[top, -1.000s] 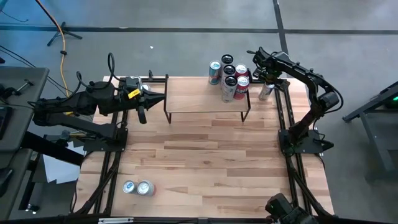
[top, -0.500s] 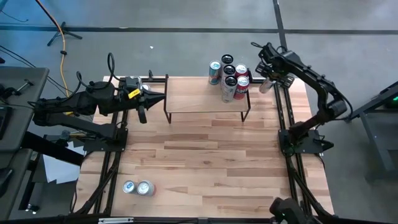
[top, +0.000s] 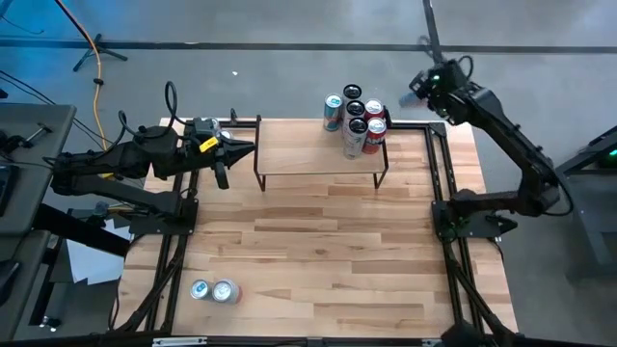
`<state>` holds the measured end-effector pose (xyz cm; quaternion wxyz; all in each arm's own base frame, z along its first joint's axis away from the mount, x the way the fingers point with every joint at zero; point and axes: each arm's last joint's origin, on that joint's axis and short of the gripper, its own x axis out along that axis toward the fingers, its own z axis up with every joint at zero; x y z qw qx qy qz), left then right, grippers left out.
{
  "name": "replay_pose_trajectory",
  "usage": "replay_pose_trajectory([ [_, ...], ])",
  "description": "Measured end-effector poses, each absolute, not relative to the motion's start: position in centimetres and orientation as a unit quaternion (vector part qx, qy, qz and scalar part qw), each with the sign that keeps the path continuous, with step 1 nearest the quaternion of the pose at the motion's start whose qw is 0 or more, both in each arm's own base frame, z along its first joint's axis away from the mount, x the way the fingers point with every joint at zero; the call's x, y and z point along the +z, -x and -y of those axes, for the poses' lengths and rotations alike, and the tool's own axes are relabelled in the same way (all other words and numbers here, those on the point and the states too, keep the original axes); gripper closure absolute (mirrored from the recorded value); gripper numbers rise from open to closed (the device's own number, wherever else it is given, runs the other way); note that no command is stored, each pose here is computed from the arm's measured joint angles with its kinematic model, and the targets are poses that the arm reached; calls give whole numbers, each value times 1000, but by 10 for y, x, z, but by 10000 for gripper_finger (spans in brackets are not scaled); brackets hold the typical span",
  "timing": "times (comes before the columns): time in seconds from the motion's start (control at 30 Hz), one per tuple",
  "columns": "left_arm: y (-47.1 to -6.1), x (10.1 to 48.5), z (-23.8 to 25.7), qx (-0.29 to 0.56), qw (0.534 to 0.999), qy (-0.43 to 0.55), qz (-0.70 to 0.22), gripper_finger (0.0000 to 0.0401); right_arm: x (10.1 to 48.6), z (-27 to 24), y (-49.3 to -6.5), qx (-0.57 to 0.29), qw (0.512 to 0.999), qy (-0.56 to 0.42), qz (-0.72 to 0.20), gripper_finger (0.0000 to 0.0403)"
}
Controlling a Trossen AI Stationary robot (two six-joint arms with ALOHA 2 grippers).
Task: Place canned beverage on shelf
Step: Put the top right blue soda can on the shelf aligned with the blue soda can
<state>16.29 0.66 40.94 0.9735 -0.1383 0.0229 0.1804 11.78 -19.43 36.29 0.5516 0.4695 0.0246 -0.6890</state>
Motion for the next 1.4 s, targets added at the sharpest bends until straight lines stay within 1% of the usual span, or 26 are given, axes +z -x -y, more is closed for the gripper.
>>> replay_pose_trajectory([
  [0.23,-163,410,-7,183,976,112,-27,400,404,179,-121,-605,660,-434,100,177],
  [0.43,-165,411,-9,215,970,109,-16,400,434,165,-135,-505,751,-389,172,177],
  [0.53,-167,413,-9,217,972,92,-5,400,446,157,-145,-449,793,-361,196,178],
  [0.7,-171,422,-9,215,974,57,34,400,462,141,-160,-369,844,-316,226,178],
  [0.8,-176,426,-9,216,975,22,49,389,468,128,-169,-326,865,-301,234,178],
  [0.87,-180,425,-9,221,974,0,46,371,470,119,-175,-296,879,-295,232,178],
  [0.97,-187,425,-9,228,972,-20,49,327,471,104,-184,-257,897,-287,216,178],
  [1.07,-192,429,-9,229,972,-32,49,269,471,89,-192,-222,911,-281,204,178],
  [1.2,-197,442,-8,228,972,-24,61,189,473,68,-200,-176,928,-266,191,178],
  [1.3,-196,458,-7,206,975,-14,84,138,475,54,-203,-150,939,-248,185,178],
  [1.4,-194,473,-5,161,981,18,110,103,481,40,-210,-133,955,-215,158,178],
])
